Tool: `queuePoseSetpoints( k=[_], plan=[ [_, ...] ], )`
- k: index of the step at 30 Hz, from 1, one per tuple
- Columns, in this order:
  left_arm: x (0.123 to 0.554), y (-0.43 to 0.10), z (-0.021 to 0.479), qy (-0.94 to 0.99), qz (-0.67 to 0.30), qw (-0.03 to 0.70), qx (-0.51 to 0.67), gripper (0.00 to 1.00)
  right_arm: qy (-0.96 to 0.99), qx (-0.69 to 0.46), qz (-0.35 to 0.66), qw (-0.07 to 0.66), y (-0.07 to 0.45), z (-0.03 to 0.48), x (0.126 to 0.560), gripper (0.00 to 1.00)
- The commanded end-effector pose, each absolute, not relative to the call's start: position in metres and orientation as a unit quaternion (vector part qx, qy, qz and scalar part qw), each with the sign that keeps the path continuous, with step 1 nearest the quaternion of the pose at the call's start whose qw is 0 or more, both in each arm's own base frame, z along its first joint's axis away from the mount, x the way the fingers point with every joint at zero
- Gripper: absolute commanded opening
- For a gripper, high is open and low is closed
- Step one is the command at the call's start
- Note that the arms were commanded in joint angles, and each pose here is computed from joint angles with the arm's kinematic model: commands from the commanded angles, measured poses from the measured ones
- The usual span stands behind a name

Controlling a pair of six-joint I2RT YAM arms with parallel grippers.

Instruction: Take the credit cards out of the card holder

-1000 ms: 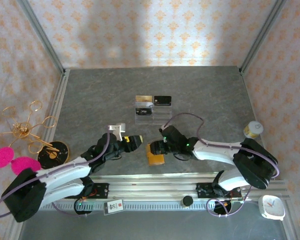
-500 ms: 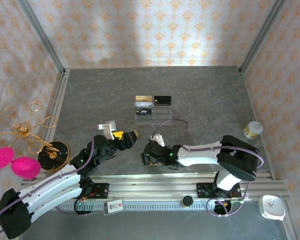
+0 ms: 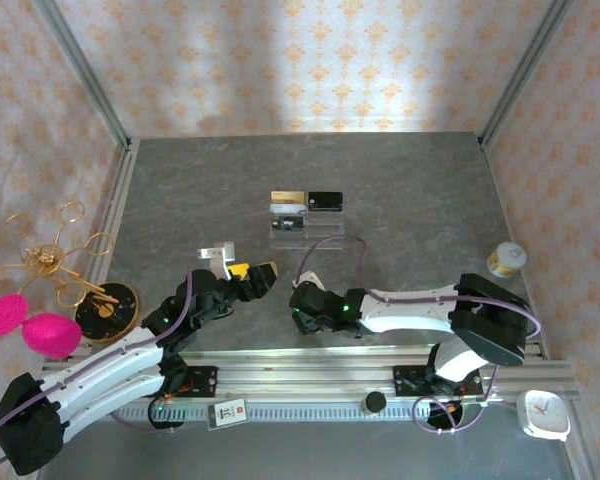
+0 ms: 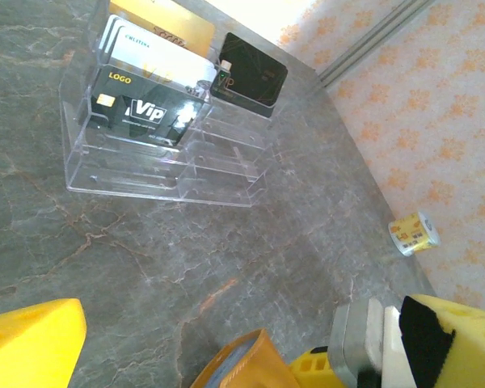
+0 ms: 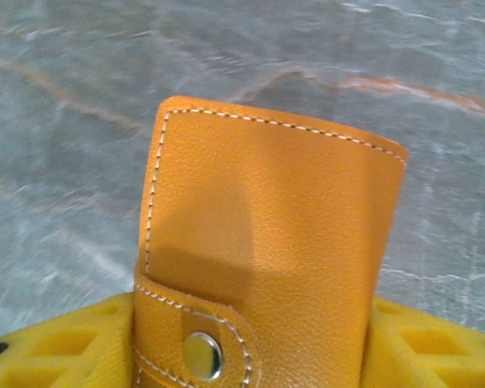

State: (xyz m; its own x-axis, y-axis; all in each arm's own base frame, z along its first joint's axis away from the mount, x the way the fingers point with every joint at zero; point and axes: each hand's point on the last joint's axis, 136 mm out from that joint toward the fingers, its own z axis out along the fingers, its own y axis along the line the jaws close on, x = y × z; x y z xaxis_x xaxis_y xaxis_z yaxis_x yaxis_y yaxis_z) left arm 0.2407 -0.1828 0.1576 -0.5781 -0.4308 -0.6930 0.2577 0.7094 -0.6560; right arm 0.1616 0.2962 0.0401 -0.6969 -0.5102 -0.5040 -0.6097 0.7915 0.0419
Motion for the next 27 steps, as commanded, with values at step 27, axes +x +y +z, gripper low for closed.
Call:
queuePoseSetpoints(
  k=[27],
  plan=[
    [0.243,-0.177,0.174,0.784,-0.373,0.494,-0.046,0.99,0.929,-0.180,-0.123,0.299,0.214,0.039,0.173,0.90]
  ],
)
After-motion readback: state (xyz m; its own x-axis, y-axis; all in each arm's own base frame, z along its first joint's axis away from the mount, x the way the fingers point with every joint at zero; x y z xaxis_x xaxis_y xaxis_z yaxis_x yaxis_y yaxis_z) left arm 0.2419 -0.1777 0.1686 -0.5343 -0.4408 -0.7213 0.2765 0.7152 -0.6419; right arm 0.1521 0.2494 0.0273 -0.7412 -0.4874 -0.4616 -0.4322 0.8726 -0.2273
